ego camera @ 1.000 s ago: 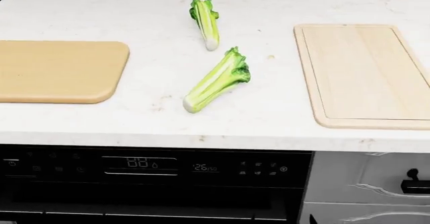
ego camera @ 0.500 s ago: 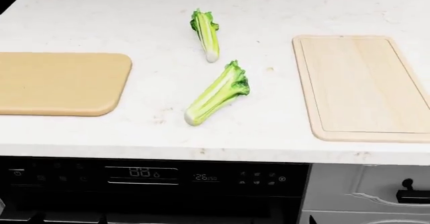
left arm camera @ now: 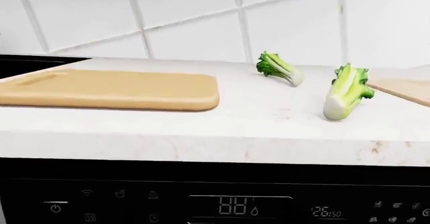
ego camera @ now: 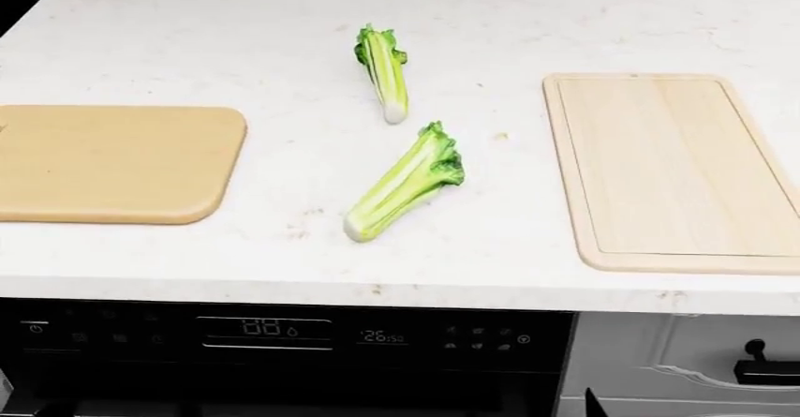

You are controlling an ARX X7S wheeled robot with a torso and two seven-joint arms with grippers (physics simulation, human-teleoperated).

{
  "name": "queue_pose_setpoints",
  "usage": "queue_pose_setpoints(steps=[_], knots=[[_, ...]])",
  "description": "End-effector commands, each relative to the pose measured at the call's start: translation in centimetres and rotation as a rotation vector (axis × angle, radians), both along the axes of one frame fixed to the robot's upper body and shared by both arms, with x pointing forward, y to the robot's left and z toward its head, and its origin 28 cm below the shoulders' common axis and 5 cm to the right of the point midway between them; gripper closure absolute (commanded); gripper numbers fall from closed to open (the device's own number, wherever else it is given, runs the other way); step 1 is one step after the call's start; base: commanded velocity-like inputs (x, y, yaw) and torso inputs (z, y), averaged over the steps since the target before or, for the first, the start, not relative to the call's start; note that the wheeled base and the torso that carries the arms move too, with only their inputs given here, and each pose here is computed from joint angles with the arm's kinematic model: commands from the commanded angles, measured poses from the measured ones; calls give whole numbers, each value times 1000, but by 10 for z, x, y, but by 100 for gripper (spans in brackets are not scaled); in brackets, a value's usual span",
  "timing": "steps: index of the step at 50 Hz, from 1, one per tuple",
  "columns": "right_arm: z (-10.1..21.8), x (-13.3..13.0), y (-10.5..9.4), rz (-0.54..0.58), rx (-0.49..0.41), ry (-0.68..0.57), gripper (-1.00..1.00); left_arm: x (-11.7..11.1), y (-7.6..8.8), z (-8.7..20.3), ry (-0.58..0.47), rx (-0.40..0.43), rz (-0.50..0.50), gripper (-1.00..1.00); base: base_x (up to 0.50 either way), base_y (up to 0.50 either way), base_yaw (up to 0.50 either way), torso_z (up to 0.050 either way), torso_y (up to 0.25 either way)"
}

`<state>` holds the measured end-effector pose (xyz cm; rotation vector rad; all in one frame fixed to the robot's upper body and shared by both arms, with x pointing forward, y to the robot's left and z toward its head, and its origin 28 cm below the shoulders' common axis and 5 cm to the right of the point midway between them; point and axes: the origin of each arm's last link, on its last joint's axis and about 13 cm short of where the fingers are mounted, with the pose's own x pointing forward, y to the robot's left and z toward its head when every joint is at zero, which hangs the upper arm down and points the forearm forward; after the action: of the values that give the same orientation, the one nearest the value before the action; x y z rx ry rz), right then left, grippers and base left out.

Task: Place the celery and the celery on separate cutting boards.

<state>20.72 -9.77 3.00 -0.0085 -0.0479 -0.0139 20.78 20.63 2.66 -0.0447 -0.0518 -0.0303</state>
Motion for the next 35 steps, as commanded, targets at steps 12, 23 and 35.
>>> queue_pose_setpoints(steps=[12, 23, 35], knots=[[157, 18, -54, -96, -34, -127, -100, 15, 17, 147, -34, -48, -175, -100, 0, 0, 0, 0, 0], [181, 22, -71, -41, -19, -87, -100, 12, 23, 168, -11, -31, -210, -100, 316, 0, 0, 0, 0], [187, 31, -73, -15, -10, -57, -100, 9, 17, 172, 20, -44, -277, -100, 500, 0, 0, 0, 0]])
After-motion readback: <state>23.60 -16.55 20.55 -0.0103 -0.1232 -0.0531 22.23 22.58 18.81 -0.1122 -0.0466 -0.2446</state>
